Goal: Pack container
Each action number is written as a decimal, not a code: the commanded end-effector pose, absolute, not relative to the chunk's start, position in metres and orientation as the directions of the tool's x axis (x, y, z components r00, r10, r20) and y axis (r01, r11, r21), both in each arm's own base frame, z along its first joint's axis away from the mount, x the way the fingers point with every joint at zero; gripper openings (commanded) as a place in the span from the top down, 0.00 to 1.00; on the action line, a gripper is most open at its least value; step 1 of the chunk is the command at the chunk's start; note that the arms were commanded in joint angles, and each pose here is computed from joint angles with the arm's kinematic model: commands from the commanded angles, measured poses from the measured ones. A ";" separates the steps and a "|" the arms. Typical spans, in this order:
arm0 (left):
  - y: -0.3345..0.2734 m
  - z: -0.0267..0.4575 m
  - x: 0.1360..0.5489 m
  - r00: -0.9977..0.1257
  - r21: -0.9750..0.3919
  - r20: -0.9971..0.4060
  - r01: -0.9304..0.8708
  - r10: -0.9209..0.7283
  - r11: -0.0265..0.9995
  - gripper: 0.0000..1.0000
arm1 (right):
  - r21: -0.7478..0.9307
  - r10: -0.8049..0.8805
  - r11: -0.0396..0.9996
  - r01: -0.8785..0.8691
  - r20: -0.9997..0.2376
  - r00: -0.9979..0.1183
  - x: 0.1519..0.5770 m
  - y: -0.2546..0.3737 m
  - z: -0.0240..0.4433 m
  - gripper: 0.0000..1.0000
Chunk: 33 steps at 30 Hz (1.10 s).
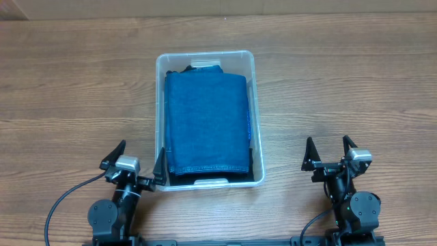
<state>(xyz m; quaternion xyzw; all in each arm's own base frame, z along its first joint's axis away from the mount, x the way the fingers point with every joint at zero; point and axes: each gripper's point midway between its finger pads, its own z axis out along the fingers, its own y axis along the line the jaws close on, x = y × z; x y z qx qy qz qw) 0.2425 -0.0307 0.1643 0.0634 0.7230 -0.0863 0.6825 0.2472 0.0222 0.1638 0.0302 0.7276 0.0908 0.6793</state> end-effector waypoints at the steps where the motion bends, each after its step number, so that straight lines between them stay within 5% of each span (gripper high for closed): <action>1: -0.044 0.163 0.241 -0.054 -0.034 -0.998 0.252 -0.022 0.967 0.00 | 0.170 0.164 0.982 -0.079 -0.984 -0.073 0.247 0.022 0.162 0.00; 33: -0.029 0.158 0.244 -0.070 -0.029 -0.997 0.145 -0.019 0.989 0.00 | 0.170 0.164 0.982 -0.079 -0.984 -0.073 0.247 0.022 0.162 0.00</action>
